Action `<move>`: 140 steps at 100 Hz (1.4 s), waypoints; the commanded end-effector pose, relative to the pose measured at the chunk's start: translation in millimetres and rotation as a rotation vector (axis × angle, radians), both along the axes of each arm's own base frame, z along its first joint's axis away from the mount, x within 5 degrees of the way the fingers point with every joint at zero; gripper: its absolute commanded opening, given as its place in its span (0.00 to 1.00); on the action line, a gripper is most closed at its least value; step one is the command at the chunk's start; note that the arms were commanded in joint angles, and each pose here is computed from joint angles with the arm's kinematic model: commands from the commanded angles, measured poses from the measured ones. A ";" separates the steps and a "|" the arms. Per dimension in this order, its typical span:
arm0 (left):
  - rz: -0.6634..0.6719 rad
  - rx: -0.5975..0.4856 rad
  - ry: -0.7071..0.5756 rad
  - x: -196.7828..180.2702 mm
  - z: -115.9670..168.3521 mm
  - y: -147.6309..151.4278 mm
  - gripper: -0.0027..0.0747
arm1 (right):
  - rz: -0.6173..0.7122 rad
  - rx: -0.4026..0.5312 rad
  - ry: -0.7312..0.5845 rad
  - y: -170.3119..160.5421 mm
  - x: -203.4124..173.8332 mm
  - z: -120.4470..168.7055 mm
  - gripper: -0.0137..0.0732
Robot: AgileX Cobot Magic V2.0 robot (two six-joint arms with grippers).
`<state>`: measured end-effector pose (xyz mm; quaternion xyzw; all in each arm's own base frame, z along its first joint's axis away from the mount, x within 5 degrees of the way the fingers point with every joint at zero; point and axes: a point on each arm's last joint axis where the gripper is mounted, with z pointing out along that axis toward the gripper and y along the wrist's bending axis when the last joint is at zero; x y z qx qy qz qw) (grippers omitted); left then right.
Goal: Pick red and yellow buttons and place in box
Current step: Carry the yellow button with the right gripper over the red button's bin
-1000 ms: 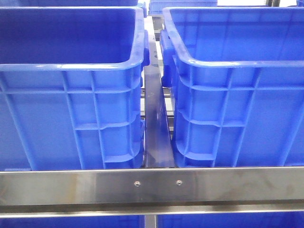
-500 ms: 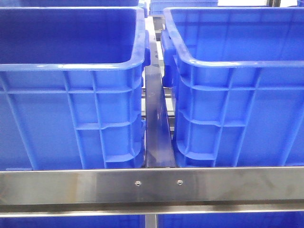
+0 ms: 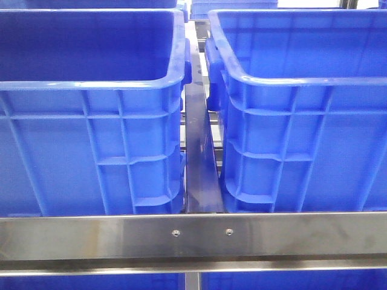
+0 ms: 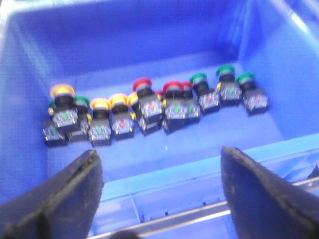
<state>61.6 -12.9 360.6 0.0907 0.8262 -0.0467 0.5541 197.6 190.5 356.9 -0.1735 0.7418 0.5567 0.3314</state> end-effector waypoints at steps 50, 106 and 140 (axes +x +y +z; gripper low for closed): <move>-0.001 -0.025 -0.099 -2.2 14.8 -0.1 0.01 | -0.041 0.077 -0.042 -4.0 -1.6 22.8 0.27; -0.001 -0.025 -0.099 -2.2 14.8 -0.1 0.01 | -0.323 0.076 -0.063 -88.3 34.3 32.6 0.27; -0.001 -0.025 -0.099 -2.2 14.8 -0.1 0.01 | -0.654 -0.052 -0.016 -179.7 59.7 16.1 0.27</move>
